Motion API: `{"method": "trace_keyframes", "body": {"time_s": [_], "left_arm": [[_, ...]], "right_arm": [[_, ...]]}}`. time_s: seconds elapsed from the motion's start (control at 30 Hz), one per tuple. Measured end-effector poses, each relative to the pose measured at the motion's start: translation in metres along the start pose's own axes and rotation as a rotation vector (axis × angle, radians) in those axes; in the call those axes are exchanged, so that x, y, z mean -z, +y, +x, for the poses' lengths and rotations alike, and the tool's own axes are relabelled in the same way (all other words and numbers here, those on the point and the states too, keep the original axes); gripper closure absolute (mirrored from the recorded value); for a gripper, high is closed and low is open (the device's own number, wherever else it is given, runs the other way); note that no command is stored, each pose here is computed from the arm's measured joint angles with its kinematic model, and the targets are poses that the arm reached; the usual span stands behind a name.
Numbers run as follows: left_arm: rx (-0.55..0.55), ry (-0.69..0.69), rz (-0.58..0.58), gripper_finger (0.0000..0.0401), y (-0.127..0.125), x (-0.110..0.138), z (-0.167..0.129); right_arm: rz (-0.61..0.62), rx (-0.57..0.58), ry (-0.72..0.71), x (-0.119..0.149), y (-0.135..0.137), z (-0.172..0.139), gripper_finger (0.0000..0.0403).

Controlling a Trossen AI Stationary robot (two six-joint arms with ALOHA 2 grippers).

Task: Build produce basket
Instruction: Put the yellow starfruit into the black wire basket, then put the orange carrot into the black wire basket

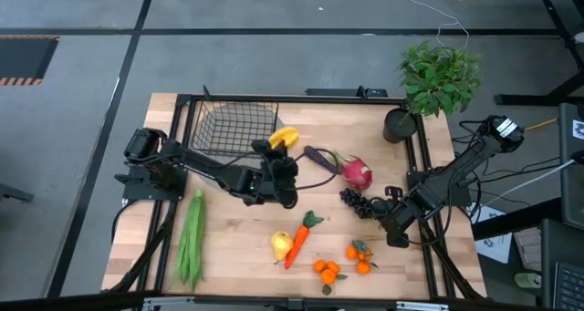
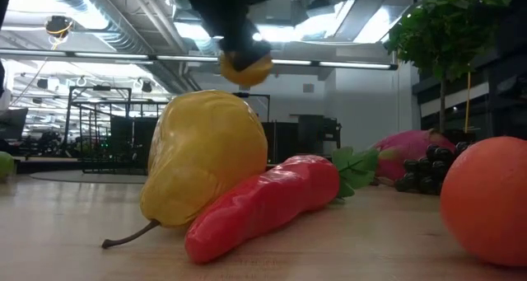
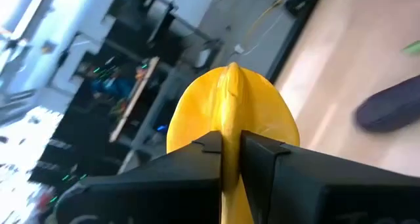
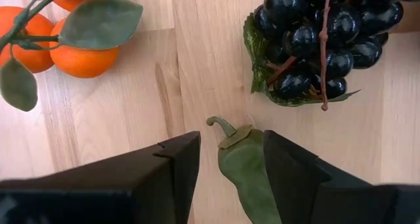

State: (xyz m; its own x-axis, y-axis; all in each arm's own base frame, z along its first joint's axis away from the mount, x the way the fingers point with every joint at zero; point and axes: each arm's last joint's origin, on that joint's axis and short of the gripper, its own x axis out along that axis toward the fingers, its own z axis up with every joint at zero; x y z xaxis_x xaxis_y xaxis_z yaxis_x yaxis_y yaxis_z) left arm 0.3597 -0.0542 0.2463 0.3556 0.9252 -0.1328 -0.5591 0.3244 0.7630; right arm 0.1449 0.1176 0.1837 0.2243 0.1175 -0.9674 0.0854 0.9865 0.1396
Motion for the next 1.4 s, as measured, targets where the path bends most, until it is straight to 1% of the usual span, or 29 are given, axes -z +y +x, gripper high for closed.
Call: {"method": "trace_keyframes", "body": {"time_s": [0.07,0.13,0.2,0.3,0.37,0.47,0.7,0.83,0.93,1.0,1.1,1.13,1.17,1.2,1.27,1.4], "left_arm": [[-0.017,0.031,-0.016,0.0389,0.006,0.007,0.005],[-0.033,0.077,-0.053,0.0389,0.01,0.016,0.015],[-0.049,0.128,-0.061,0.0388,0.013,0.028,0.026],[-0.082,0.175,-0.101,0.0372,0.019,0.037,0.036],[-0.062,0.203,-0.137,0.0355,0.02,0.04,0.041],[-0.048,0.217,-0.192,0.0327,0.02,0.04,0.043],[-0.052,0.209,-0.164,0.0273,0.02,0.04,0.042],[-0.002,0.22,-0.166,0.0266,0.017,0.04,0.039],[0.013,0.201,-0.186,0.0267,0.015,0.036,0.034],[0.029,0.174,-0.195,0.0267,0.012,0.031,0.03],[0.056,0.108,-0.237,0.0266,0.008,0.017,0.025],[0.081,0.085,-0.257,0.0265,0.007,0.011,0.024],[0.129,0.06,-0.278,0.0265,0.006,0.004,0.023],[0.202,0.033,-0.29,0.0265,0.004,-0.001,0.021],[0.395,-0.028,-0.323,0.0264,0.001,-0.011,0.019],[0.831,-0.122,-0.409,0.0264,-0.007,-0.022,0.01]], "right_arm": [[0.0,0.0,0.0,0.0,0.0,0.0,0.0247],[0.0,-0.001,-0.001,0.0,0.0,0.0,0.0247],[0.0,-0.001,-0.001,0.0,0.0,0.0,0.0247],[0.0,-0.001,-0.002,0.0,0.0,0.0,0.0247],[0.0,-0.001,-0.002,0.0,0.0,0.0,0.0247],[0.0,-0.001,-0.003,0.0,0.0,0.0,0.0247],[0.0,-0.001,-0.005,0.0,0.0,0.0,0.0247],[0.0,-0.002,-0.005,0.0,0.0,0.0,0.0247],[0.0,-0.002,-0.01,-0.001,0.0,0.0,0.0247],[0.0,0.009,-0.022,-0.001,0.0,0.0,0.0247],[0.001,0.023,-0.04,-0.002,0.0,0.0,0.0247],[0.001,0.024,-0.041,-0.002,0.0,0.0,0.0247],[0.001,0.024,-0.04,-0.002,0.0,0.0,0.0247],[0.001,0.023,-0.04,-0.002,0.0,0.0,0.0247],[0.001,0.023,-0.04,-0.002,0.0,0.0,0.0247],[0.001,0.023,-0.04,-0.002,0.0,0.0,0.0247]]}}
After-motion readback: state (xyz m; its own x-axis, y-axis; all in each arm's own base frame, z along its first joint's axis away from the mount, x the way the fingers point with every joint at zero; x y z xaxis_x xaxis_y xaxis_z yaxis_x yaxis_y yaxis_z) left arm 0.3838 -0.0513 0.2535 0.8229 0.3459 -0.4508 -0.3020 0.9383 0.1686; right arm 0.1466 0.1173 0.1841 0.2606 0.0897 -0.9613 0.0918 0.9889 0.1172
